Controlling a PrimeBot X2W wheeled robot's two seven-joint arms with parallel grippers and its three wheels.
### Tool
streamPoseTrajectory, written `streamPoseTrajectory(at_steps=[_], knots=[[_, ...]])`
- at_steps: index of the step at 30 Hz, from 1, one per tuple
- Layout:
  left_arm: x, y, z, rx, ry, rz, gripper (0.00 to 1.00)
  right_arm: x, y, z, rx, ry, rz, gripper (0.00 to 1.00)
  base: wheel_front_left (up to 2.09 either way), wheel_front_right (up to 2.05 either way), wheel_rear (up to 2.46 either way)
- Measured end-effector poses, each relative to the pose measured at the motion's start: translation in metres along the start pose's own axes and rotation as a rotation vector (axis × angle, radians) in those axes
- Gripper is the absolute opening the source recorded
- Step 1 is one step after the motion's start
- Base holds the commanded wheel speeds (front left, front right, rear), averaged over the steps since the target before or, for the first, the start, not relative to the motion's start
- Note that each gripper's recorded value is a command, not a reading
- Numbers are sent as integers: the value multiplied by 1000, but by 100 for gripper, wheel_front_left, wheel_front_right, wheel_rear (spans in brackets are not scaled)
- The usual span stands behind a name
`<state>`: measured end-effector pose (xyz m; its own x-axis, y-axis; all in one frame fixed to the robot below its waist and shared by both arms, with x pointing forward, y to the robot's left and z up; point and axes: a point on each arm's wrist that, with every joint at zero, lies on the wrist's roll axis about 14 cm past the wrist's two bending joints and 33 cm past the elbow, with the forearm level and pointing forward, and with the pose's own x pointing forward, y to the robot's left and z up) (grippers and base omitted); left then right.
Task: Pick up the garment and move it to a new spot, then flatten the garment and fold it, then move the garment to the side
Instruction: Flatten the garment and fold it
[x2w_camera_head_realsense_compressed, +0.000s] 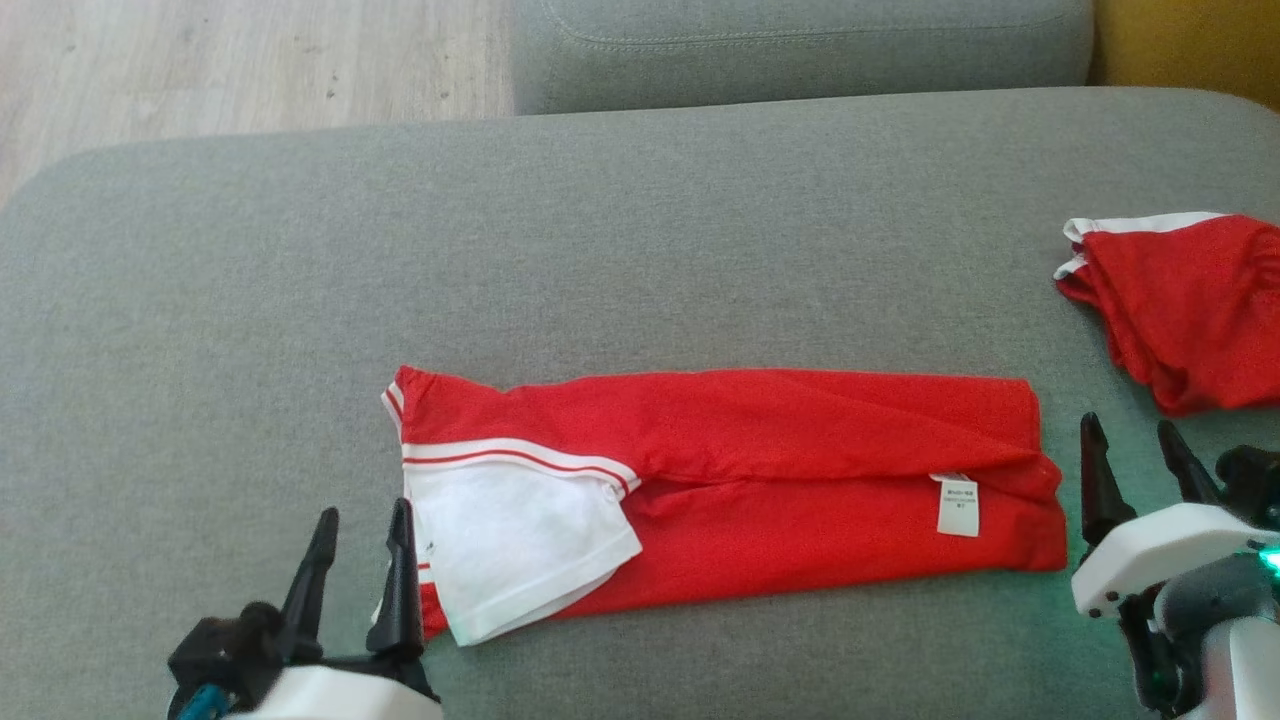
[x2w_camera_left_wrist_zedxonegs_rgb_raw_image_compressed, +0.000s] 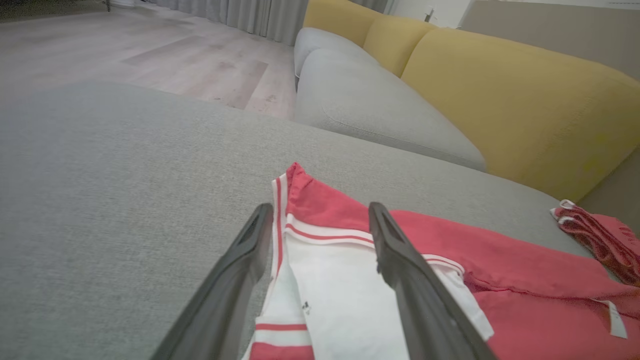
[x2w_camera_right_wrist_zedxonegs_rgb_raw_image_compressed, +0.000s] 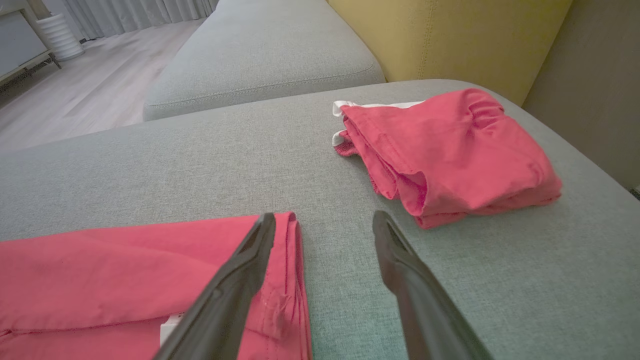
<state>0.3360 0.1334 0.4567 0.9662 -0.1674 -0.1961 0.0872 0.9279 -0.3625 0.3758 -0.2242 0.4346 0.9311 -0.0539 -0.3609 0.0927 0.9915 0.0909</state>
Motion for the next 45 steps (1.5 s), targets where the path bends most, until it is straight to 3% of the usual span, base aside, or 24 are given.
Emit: streamPoseTrajectory(at_steps=[5, 20, 22, 23, 25, 33, 40, 45], knots=[[0, 12, 3, 33, -22, 60, 100, 3, 5, -7, 6, 23, 15, 100, 0, 0, 0], [3, 35, 1, 42, -15, 156, 100, 29, 27, -73, -11, 262, 65, 100, 0, 0, 0], [3, 35, 2, 43, -20, 158, 100, 30, 28, -74, -7, 259, 65, 45, 0, 0, 0], [4, 35, 3, 44, -23, 159, 100, 30, 29, -75, -5, 261, 67, 25, 0, 0, 0], [5, 32, 5, 47, -31, 151, 100, 31, 30, -75, 5, 258, 69, 0, 0, 0, 0], [16, 15, 8, 55, -39, 91, 100, 25, 2, -59, 73, 189, -14, 0, 0, 0, 0], [26, -5, 4, 51, -26, 26, 100, 13, -54, -7, 41, 60, -171, 0, 0, 0, 0], [32, -15, 2, 51, -22, -8, 100, 3, -70, 11, 33, 39, -215, 0, 0, 0, 0]])
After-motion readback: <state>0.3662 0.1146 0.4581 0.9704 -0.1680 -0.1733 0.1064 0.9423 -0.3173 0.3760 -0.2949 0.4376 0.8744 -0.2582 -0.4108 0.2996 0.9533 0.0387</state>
